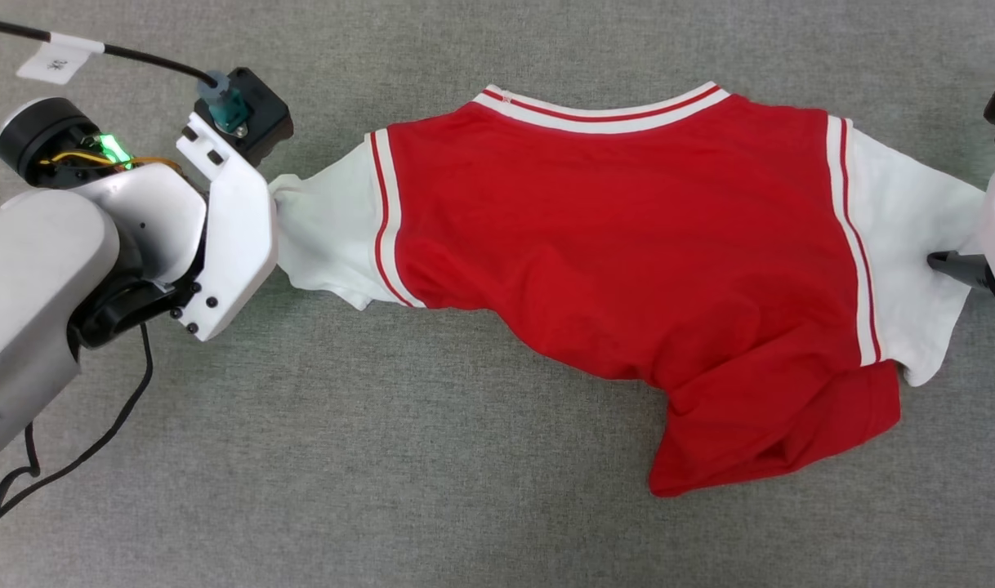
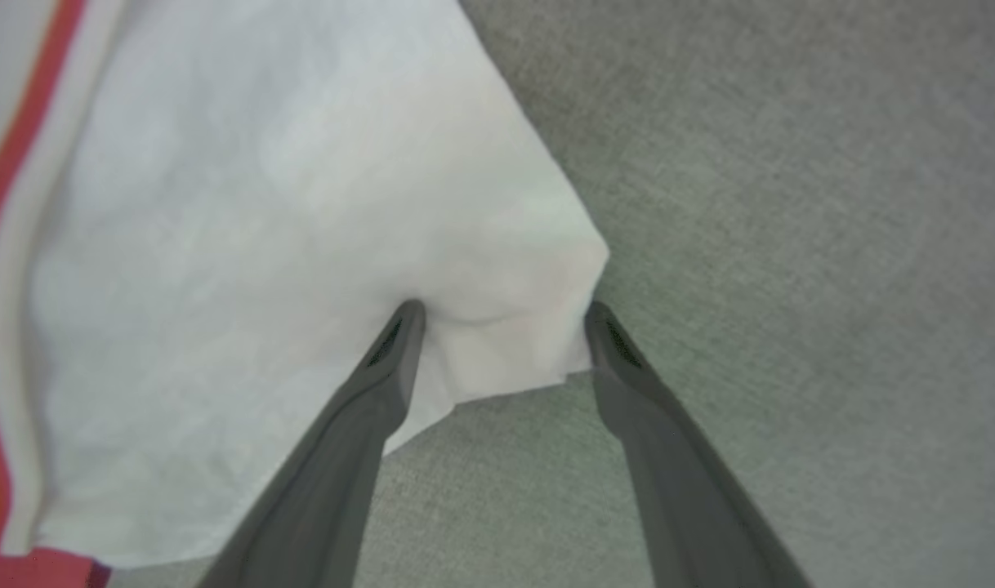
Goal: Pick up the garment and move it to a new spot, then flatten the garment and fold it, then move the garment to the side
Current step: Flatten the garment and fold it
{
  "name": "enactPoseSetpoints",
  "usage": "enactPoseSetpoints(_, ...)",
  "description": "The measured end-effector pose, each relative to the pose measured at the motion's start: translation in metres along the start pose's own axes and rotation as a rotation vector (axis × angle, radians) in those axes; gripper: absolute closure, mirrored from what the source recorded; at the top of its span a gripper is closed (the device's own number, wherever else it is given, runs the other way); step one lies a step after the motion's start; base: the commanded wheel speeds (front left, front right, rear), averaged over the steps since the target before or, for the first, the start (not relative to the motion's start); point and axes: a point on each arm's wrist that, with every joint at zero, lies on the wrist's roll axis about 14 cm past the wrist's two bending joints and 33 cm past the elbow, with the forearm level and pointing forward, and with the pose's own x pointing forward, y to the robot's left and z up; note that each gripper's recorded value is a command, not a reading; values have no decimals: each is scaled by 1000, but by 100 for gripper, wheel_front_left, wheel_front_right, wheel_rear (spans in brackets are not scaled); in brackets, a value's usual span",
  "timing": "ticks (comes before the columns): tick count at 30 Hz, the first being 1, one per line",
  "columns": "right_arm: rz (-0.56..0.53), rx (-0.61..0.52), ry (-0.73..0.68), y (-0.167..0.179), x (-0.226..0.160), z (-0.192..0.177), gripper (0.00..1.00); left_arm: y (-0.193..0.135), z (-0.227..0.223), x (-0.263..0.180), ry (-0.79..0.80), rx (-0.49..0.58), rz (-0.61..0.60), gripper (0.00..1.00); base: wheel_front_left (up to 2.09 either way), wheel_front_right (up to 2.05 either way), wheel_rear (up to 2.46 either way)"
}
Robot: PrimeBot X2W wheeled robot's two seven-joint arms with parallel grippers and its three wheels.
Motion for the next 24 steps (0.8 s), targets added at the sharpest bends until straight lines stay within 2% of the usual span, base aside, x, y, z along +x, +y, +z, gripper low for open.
enactPoseSetpoints(4,33,-9,20,8,16,-4,0,4,-9,6,23,-6,3,100,0,0,0)
enactPoseSetpoints(6,33,-17,10,9,17,-4,100,4,-10,6,27,-6,6,100,0,0,0)
enactPoseSetpoints(12,36,-32,-95,18,5,5,100,5,-5,-6,-2,2,26,100,0,0,0)
enactPoseSetpoints(16,11,-70,-220,23,-22,20,100,1,6,-23,-72,17,40,100,0,0,0)
enactPoseSetpoints(17,0,-75,-262,22,-31,25,100,1,10,-28,-94,23,49,100,0,0,0)
enactPoseSetpoints(18,-43,-93,-380,16,-65,38,100,1,24,-48,-165,51,79,100,0,0,0)
enactPoseSetpoints(24,-138,-123,-605,3,-142,61,100,4,67,-101,-361,137,162,100,0,0,0)
